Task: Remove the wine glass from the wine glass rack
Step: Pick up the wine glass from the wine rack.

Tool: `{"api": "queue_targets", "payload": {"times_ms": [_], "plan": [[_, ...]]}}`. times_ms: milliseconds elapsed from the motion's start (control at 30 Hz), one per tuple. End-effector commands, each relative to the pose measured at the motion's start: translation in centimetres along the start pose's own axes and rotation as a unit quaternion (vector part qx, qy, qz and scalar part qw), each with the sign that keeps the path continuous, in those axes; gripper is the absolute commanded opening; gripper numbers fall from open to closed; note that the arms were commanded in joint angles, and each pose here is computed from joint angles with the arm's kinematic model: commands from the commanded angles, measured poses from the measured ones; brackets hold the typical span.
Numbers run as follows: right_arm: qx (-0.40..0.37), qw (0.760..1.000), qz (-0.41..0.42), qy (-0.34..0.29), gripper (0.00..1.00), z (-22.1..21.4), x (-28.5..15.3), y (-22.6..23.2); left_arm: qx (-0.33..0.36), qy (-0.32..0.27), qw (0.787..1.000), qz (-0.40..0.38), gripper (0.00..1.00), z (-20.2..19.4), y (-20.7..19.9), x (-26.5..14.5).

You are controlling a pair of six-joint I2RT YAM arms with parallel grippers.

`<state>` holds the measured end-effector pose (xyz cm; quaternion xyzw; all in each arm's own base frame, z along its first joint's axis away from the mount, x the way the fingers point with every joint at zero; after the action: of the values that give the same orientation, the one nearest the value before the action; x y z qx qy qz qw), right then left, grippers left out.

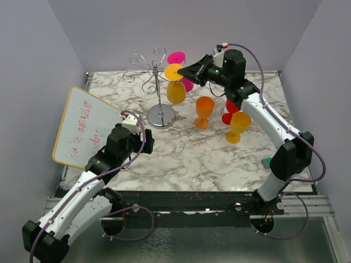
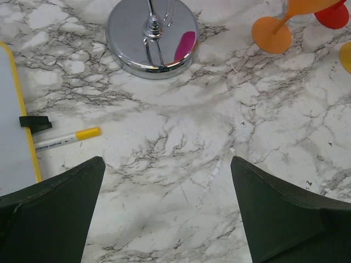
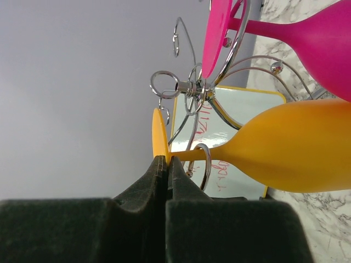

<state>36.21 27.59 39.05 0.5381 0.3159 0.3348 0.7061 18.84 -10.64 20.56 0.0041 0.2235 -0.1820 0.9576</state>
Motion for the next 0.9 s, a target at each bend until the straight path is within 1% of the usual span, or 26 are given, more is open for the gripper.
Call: {"api": "queue_targets", "payload": {"times_ms": [0, 100, 267, 633, 867], "plan": [[-0.005, 0.999, -0.013, -0.037, 0.01, 0.7, 0.7, 0.1, -0.007, -0.007, 1.000, -0.005, 0.99, 0.1, -0.1, 0.0], [-0.015, 0.997, -0.018, -0.068, 0.01, 1.2, 0.6, 0.0, -0.008, -0.007, 1.000, -0.004, 0.99, 0.1, -0.1, 0.0], [-0.035, 0.993, 0.002, -0.110, 0.00, 1.6, -0.2, 0.2, -0.009, -0.005, 1.000, -0.003, 0.99, 0.0, 0.0, 0.1], [-0.036, 0.986, -0.006, -0.160, 0.01, 1.9, -1.6, -0.2, -0.008, -0.002, 1.000, -0.004, 0.99, 0.0, -0.1, 0.2], [-0.038, 0.981, 0.000, -0.190, 0.00, 2.1, -2.8, 0.4, -0.009, -0.003, 1.000, -0.004, 0.99, 0.0, 0.0, 0.1]]}}
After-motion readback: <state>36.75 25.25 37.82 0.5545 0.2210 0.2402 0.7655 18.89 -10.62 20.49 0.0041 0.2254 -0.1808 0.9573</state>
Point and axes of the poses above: each gripper's point midway between its finger pads, its own x axis out along the fingers, its own y axis along the line the jaws close on, z = x × y, the point moved 7 cm from there along -x, back along the fingers, and after that the axes turned 5 degrees about x, right-handed, at the moved point
